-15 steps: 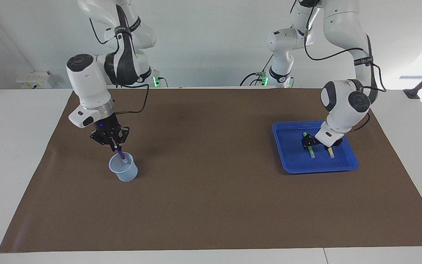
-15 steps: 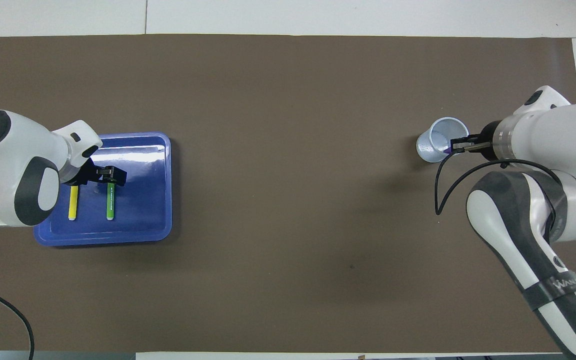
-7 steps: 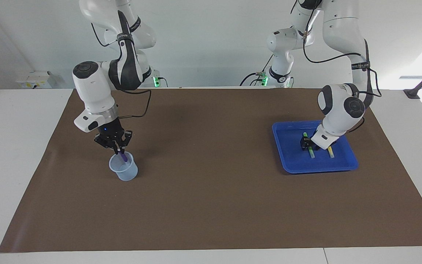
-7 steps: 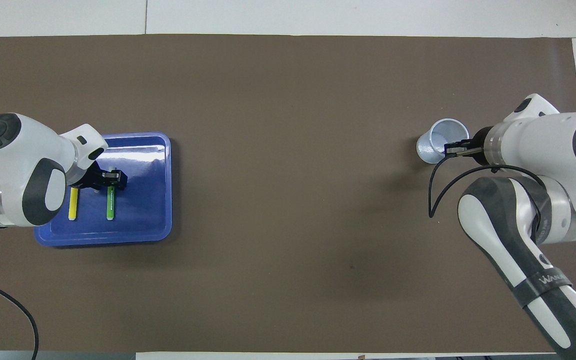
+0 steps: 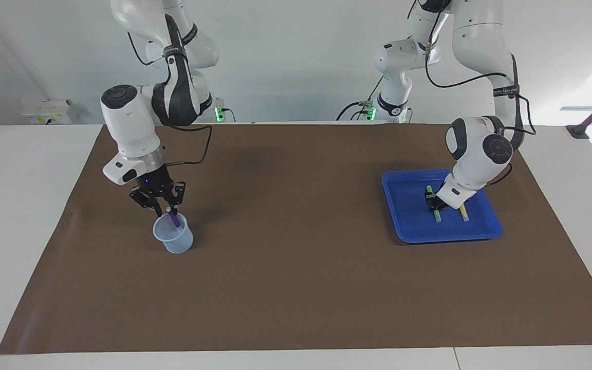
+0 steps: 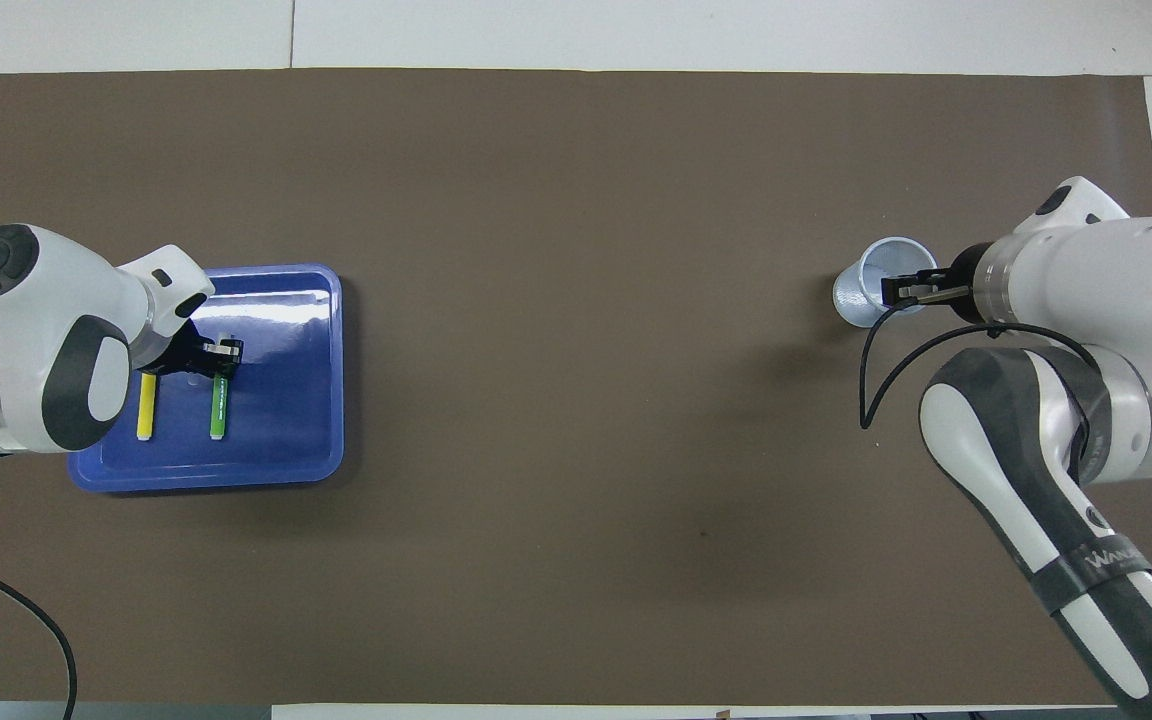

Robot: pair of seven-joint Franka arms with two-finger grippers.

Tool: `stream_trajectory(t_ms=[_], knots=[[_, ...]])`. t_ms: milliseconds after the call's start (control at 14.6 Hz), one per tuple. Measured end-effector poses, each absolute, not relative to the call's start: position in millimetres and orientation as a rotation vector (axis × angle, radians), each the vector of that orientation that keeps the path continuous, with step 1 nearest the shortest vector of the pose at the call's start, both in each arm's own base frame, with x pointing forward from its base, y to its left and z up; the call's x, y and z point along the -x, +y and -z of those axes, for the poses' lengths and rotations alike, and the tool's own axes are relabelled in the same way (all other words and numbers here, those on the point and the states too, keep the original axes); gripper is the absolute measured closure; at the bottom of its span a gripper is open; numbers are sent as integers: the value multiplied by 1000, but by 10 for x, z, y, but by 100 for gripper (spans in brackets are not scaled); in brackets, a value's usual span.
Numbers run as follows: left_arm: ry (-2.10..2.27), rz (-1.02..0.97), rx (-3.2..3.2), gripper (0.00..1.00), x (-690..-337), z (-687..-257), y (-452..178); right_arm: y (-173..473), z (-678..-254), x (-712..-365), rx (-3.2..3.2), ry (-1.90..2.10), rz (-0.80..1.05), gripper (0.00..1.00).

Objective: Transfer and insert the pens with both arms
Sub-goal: 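Insert the purple pen into the white cup with the right gripper, then grasp and lift the green pen with the left gripper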

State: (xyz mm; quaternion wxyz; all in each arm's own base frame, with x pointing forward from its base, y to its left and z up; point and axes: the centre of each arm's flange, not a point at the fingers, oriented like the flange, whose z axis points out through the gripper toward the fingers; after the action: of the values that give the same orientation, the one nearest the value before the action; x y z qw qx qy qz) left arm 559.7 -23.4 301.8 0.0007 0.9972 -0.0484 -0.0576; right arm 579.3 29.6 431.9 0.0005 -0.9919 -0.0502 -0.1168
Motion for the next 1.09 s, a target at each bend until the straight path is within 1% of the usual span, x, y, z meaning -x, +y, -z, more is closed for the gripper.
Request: stream_trajectory(t_ms=[68, 137, 274, 342, 616, 889, 1094], knots=[[-151, 181, -3131, 83, -5598, -3019, -234, 297, -4442, -5813, 3117, -158, 349, 6], [-144, 181, -3129, 83, -5601, -3022, -232, 297, -4603, -5830, 3120, -155, 327, 0], [-81, 179, -3097, 83, -5662, -3101, -235, 273, -4980, -5831, 3126, -122, 269, 0], [-45, 188, -3077, 83, -5724, -3216, -242, 256, -5154, -5820, 3129, -98, 242, 0], [268, 212, -2946, 83, -6030, -4030, -380, 233, -5754, -5708, 3135, 17, 127, 0], [699, 257, -2716, 83, -6149, -4694, -869, 197, -6076, -5492, 3138, 36, 91, 0], [993, 343, -2498, 83, -6157, -5110, -1270, 159, -6192, -5382, 3139, 46, 68, 0]])
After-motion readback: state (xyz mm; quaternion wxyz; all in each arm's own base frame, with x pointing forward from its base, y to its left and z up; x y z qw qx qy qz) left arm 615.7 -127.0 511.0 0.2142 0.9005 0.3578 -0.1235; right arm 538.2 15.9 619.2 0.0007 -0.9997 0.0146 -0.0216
